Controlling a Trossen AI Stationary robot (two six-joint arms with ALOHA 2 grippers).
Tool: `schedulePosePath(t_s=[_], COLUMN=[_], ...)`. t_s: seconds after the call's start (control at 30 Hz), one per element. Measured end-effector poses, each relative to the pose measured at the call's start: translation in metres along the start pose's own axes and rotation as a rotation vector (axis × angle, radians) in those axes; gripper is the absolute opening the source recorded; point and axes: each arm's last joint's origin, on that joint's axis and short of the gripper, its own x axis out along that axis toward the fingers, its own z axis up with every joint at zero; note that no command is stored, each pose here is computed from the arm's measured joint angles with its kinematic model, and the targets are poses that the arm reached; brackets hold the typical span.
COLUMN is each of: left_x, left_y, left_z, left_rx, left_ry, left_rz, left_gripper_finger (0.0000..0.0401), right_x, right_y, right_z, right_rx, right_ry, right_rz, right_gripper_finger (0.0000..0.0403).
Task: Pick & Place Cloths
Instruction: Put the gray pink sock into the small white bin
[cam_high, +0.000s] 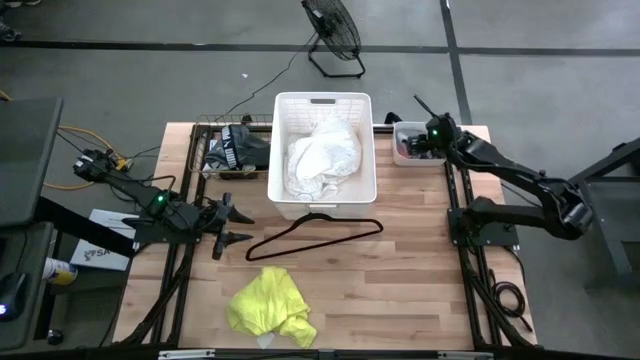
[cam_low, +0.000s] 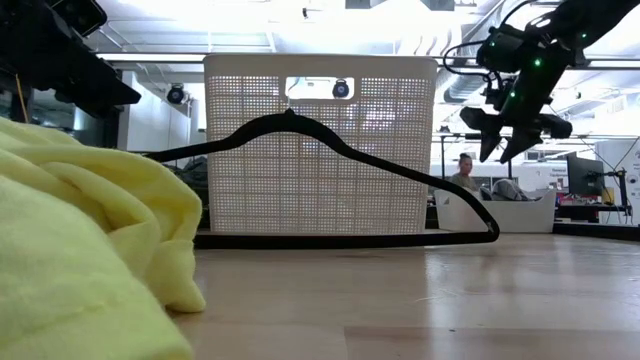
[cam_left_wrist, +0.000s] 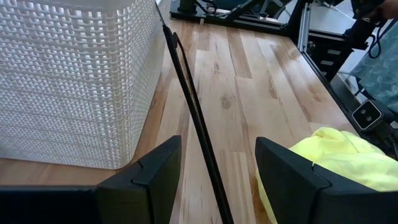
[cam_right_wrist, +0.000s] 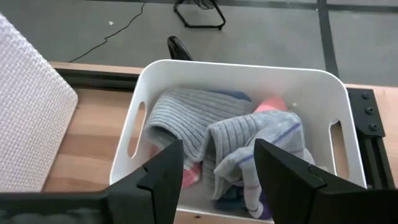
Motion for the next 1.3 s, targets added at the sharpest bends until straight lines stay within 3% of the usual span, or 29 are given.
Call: schedulePosePath(t_s=[0.2, 0.43, 0.5, 1.0, 1.3], left_x=[0.000, 0.000, 0.000, 0.000, 0.000], left_y=[0.000, 0.001, 0.001, 0.001, 0.001], left_z=[0.000, -0.002, -0.002, -0.002, -0.002], left_rx=[0.001, 0.007, 0.009, 0.009, 0.010], left_ry=[0.001, 0.015, 0.018, 0.019, 0.020], left_rz=[0.000, 0.005, 0.006, 0.007, 0.007], left_gripper_finger=[0.0200, 0.0200, 0.0200, 0.0200, 0.0200], right_x=[-0.002, -0.002, -0.002, 0.047, 0.076], right_y=[0.002, -0.002, -0.003, 0.008, 0.007], right_z=[-0.001, -0.006, -0.007, -0.017, -0.019], right_rx=[-0.012, -0.040, -0.048, -0.043, -0.024], right_ry=[-0.011, 0.015, 0.029, 0.085, 0.126], right_rz=[-0.004, -0.090, -0.100, -0.258, -0.255], right_gripper_finger=[0.0167, 0.0029, 0.0010, 0.0003, 0.0003])
